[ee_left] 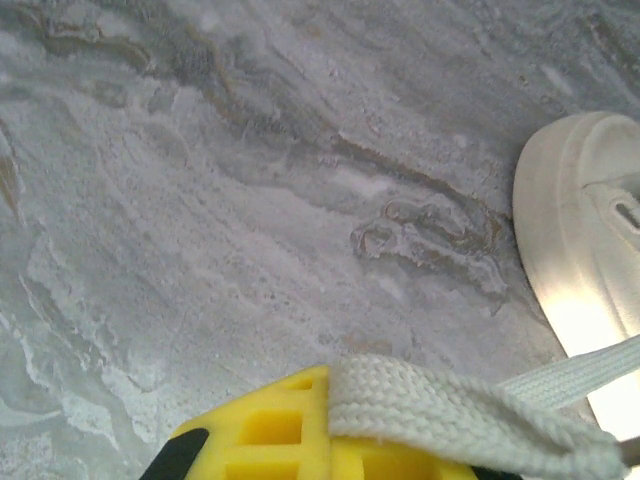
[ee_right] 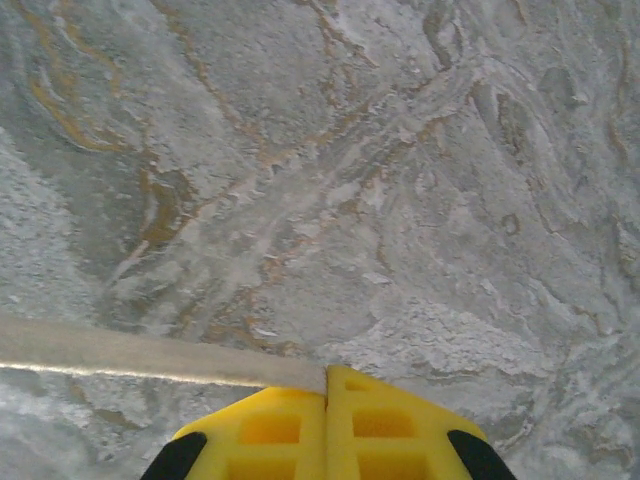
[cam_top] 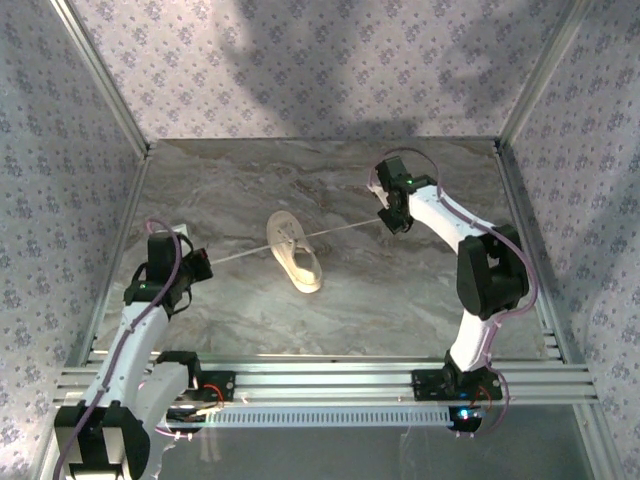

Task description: Tie the shoes

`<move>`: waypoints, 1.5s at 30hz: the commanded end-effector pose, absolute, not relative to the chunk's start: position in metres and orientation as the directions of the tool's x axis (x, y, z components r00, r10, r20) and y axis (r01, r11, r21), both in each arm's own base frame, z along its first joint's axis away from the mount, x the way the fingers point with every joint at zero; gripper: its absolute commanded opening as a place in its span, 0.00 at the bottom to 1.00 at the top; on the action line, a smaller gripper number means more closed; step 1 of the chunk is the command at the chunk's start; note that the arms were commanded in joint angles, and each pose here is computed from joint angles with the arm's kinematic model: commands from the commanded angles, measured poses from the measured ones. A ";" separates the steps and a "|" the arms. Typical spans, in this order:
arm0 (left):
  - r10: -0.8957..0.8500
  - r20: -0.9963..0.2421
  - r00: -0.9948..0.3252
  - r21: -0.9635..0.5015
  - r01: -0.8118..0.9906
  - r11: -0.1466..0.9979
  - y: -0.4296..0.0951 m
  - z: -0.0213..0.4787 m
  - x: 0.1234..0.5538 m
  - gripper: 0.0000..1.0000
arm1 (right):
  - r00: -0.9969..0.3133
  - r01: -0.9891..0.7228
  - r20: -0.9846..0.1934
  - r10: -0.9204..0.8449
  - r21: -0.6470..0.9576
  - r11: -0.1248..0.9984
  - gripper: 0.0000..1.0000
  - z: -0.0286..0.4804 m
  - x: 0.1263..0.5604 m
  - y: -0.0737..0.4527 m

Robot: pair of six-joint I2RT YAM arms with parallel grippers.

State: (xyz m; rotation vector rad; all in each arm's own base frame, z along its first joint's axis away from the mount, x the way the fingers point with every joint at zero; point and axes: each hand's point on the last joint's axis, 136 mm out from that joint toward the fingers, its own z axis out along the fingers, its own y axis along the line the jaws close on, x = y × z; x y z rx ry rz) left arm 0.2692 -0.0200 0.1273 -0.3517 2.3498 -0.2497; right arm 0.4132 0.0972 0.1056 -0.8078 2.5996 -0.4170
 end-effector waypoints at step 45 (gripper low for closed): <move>-0.377 -0.521 -0.766 -0.203 -0.318 0.926 0.002 0.105 0.238 0.00 | -0.835 -0.493 -0.149 -0.530 -0.225 0.840 0.00 0.062 0.391 0.074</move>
